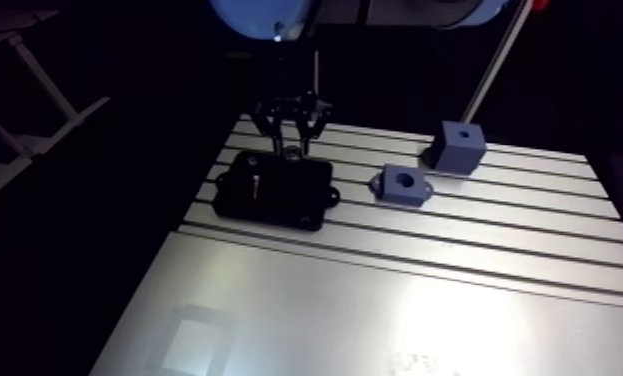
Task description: Pick up the bearing and press it into the housing until flush.
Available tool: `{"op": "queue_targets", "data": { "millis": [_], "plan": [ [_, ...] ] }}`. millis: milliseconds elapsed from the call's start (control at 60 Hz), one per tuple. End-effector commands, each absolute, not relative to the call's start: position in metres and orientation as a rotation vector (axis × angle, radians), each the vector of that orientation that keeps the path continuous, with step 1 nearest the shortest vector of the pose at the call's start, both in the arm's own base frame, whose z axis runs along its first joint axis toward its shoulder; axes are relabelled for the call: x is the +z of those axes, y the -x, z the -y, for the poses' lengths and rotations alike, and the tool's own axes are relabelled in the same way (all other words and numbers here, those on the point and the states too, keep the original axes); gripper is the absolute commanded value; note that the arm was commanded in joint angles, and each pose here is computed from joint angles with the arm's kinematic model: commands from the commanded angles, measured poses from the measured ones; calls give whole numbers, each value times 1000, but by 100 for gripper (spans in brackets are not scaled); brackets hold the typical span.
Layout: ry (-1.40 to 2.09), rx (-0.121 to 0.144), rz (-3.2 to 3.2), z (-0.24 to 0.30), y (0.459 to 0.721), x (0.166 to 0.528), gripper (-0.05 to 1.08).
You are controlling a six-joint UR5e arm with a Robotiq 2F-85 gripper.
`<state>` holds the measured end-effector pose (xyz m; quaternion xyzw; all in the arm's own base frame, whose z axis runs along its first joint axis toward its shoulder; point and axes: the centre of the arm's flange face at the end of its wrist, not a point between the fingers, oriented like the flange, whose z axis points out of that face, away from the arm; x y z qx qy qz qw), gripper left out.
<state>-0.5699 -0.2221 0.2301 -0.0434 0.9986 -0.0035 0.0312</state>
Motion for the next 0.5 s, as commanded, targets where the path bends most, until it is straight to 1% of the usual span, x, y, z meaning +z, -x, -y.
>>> {"op": "queue_targets", "data": {
  "millis": [17,67,117,217,267,367,500],
  "plan": [
    [175,-18,-3097,190,585,266,70],
    [169,-19,-3105,179,588,272,71],
    [153,-19,-3114,154,596,282,71],
    [158,-20,-3115,129,602,286,71],
    [144,-12,-3117,110,606,286,71],
    [112,-7,-3112,86,607,286,71],
    [107,-8,-3107,71,603,285,71]
  ]
}}
